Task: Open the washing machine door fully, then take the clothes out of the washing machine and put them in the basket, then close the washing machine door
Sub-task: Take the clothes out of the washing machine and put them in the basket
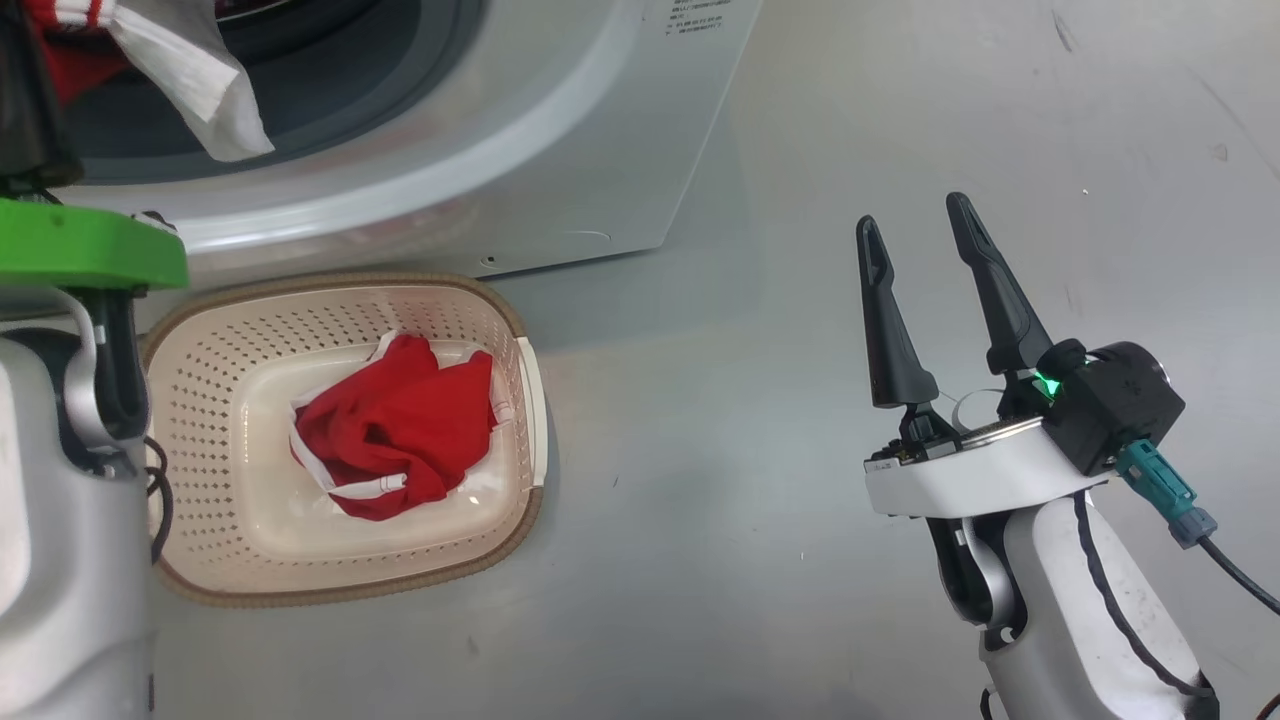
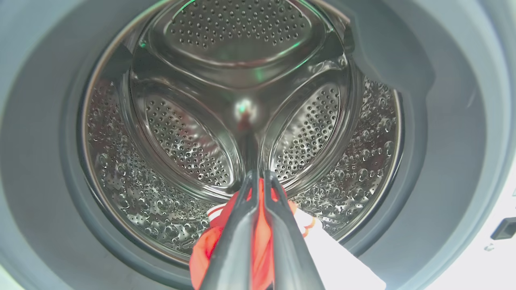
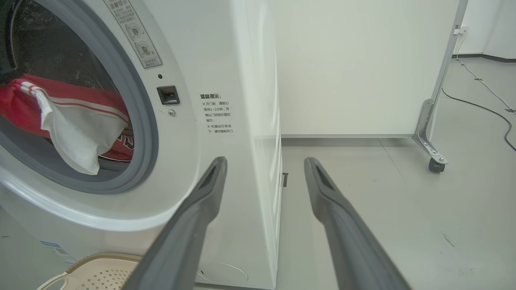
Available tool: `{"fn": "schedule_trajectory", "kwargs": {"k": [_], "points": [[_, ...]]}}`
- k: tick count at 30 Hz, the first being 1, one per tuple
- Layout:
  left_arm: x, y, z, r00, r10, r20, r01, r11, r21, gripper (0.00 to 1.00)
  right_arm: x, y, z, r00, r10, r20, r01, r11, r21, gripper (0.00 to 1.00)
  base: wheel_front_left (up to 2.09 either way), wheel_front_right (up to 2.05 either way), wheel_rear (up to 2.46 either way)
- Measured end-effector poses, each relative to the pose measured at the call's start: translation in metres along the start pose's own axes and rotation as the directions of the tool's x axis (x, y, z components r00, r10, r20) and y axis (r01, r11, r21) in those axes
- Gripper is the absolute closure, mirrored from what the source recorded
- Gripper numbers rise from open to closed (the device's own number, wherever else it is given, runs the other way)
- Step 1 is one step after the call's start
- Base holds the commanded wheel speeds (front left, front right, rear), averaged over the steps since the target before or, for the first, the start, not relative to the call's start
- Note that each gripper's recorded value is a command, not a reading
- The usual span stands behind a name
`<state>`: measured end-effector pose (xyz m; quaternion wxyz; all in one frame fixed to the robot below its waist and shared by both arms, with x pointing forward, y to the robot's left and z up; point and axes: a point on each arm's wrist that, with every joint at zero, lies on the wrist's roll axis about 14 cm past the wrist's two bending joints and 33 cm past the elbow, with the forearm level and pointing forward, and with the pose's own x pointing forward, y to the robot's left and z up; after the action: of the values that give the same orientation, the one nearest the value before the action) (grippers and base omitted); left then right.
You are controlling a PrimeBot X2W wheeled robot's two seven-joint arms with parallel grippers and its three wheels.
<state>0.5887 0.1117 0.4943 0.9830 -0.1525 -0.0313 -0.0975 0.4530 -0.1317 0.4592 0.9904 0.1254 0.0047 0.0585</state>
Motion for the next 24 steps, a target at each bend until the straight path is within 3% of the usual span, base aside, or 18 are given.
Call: {"fn": "schedule_trajectory", "kwargs": {"k": [10, 24], "points": [[-0.037, -0.013, 0.053, 0.987, -0.015, 0.162, 0.008, 0.999, 0.047, 1.00, -0.021, 0.012, 0.015, 1.000, 0.019, 0.023, -0.019, 1.000, 0.005, 0.00, 0.00, 0.00, 0.00], [-0.092, -0.038, 0.105, 0.961, -0.034, 0.276, 0.011, 0.996, 0.085, 1.00, -0.057, 0.025, 0.034, 0.998, 0.028, 0.056, -0.028, 1.000, 0.002, 0.00, 0.00, 0.00, 0.00]]}}
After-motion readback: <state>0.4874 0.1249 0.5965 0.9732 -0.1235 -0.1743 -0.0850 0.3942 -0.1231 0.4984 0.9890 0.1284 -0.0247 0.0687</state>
